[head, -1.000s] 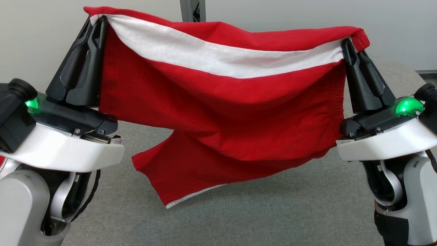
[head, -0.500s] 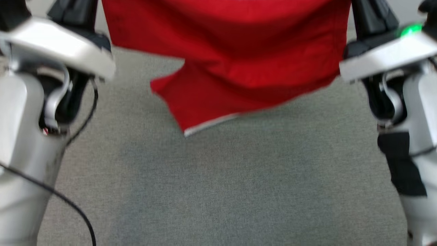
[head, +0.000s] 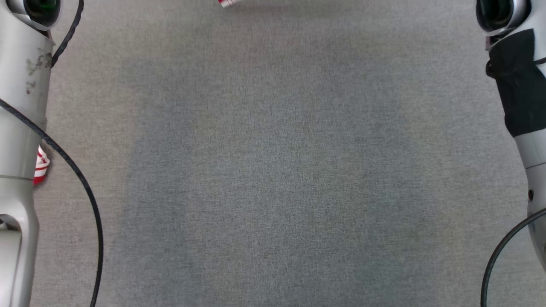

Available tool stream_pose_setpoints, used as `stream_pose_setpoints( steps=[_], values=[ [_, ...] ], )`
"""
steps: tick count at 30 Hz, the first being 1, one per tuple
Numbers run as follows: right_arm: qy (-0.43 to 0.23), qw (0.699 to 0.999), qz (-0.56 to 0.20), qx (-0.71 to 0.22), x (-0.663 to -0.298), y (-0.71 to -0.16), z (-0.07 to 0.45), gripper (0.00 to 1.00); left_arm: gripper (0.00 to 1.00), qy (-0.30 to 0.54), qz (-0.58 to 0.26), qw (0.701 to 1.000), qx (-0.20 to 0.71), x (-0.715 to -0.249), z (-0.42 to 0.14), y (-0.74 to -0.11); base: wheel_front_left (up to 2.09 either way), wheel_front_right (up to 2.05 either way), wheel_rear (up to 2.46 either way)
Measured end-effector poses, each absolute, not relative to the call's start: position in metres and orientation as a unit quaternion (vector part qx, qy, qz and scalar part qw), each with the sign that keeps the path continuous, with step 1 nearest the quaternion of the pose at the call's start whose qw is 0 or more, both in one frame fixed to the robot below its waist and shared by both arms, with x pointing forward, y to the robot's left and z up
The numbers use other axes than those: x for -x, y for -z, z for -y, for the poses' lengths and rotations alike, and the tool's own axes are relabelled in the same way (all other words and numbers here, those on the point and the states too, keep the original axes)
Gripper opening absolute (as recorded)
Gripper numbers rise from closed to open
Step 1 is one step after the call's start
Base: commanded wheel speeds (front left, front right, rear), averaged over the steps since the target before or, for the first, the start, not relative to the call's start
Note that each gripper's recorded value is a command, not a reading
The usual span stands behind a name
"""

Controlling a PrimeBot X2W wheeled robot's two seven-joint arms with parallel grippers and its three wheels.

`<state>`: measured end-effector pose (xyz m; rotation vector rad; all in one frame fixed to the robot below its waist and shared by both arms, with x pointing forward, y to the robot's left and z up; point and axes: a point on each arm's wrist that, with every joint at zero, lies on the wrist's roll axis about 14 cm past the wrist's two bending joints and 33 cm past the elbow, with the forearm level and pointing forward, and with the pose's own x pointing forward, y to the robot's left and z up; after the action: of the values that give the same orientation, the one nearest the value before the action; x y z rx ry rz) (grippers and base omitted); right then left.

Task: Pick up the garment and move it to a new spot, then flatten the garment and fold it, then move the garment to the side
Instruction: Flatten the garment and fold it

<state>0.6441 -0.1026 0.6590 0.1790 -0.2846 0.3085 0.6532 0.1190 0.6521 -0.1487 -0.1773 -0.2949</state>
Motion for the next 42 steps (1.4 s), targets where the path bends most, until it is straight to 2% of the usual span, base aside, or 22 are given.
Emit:
stream_pose_setpoints(
  steps=[6,10,15,18,25,34,36,42],
  values=[
    [-0.153,0.983,0.037,-0.091,-0.647,-0.565,0.095,0.0,0.0,0.15,0.029,0.985,0.078,-0.657,-0.113,-0.571,0.0,0.0,0.0],
    [-0.159,0.98,-0.017,-0.118,-0.622,-0.514,0.088,0.0,0.0,0.16,-0.011,0.984,0.083,-0.631,-0.104,-0.516,0.0,0.0,0.0],
    [-0.169,0.971,-0.064,-0.154,-0.578,-0.469,0.081,0.0,0.0,0.173,-0.021,0.98,0.099,-0.59,-0.099,-0.491,0.0,0.0,0.0],
    [-0.177,0.964,-0.087,-0.177,-0.55,-0.451,0.075,0.0,0.0,0.166,-0.007,0.98,0.108,-0.564,-0.106,-0.489,0.0,0.0,0.0],
    [-0.166,0.956,-0.124,-0.206,-0.496,-0.424,0.084,0.0,0.0,0.152,-0.036,0.981,0.116,-0.483,-0.114,-0.46,0.0,0.0,0.0],
    [-0.125,0.953,-0.15,-0.23,-0.441,-0.406,0.106,0.0,0.0,0.118,-0.097,0.98,0.129,-0.412,-0.124,-0.445,0.0,0.0,0.0],
    [-0.12,0.951,-0.162,-0.234,-0.417,-0.4,0.106,0.0,0.0,0.108,-0.131,0.976,0.138,-0.385,-0.125,-0.438,0.0,0.0,0.0],
    [-0.11,0.95,-0.186,-0.226,-0.385,-0.389,0.115,0.0,0.0,0.109,-0.179,0.967,0.147,-0.348,-0.119,-0.435,0.0,0.0,0.0]
  ],
)
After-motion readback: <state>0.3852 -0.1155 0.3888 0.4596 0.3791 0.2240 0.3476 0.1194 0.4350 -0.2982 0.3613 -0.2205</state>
